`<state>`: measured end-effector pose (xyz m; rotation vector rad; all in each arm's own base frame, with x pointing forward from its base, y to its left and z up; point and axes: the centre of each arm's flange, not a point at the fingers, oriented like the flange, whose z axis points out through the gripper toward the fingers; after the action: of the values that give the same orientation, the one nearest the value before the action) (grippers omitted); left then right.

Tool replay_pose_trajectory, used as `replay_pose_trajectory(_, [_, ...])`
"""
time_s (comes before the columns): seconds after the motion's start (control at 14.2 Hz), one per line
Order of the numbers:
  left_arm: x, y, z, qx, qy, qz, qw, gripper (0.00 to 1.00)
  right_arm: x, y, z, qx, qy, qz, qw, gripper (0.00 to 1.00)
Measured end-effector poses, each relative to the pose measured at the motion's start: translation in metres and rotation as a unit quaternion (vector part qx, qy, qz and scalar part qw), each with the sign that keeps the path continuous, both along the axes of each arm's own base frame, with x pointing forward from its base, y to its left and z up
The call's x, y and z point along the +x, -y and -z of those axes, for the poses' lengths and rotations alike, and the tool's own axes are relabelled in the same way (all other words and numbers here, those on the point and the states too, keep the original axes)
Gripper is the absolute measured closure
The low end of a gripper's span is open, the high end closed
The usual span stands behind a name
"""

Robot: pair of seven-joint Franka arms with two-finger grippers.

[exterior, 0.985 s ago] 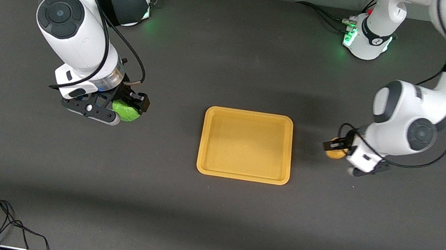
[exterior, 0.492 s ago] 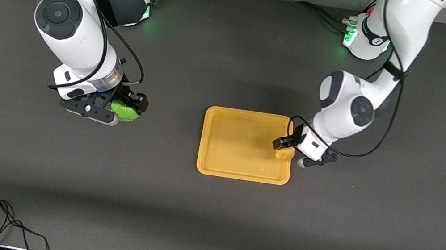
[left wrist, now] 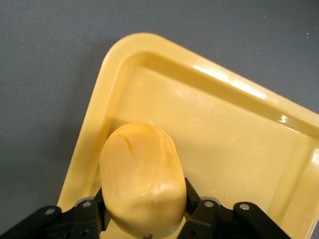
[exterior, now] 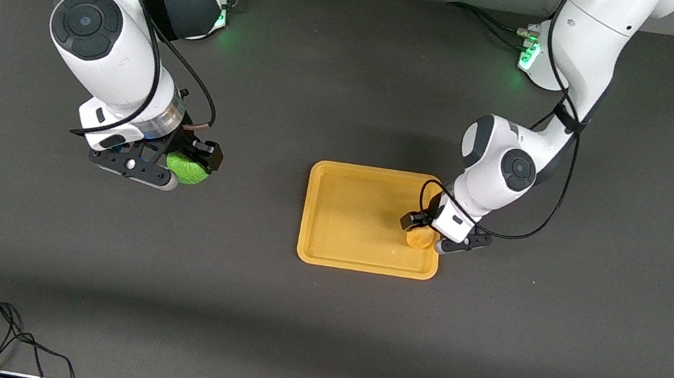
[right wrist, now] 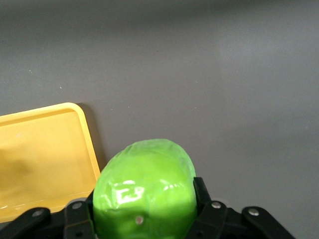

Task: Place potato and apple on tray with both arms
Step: 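Carry the potato with the left gripper onto the tray and release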

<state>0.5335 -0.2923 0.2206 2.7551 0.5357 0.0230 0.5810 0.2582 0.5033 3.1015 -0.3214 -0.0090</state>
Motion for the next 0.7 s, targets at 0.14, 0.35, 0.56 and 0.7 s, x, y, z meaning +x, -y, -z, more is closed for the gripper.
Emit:
replay_pose_trajectory(0.14, [0.0007, 0.0008, -0.0010, 0.001, 0.000, 0.004, 1.000, 0.38, 0.0000, 0.0001, 0.0000, 0.000, 0.000, 0.000, 1.000, 0.30])
replay_pose_trajectory(0.35, [-0.0037, 0.0015, 0.0032, 0.007, -0.021, 0.016, 1.000, 0.07, 0.0000, 0.0001, 0.0000, 0.000, 0.000, 0.000, 1.000, 0.30])
replay_pose_trajectory(0.56, [-0.0061, -0.0003, 0.0062, 0.010, -0.048, 0.023, 0.999, 0.00, 0.0001, 0.0002, 0.0000, 0.000, 0.000, 0.000, 1.000, 0.30])
replay_pose_trajectory(0.7, [-0.0072, -0.0022, 0.0072, 0.015, -0.061, 0.031, 0.998, 0.00, 0.0001, 0.0002, 0.0000, 0.000, 0.000, 0.000, 1.000, 0.30])
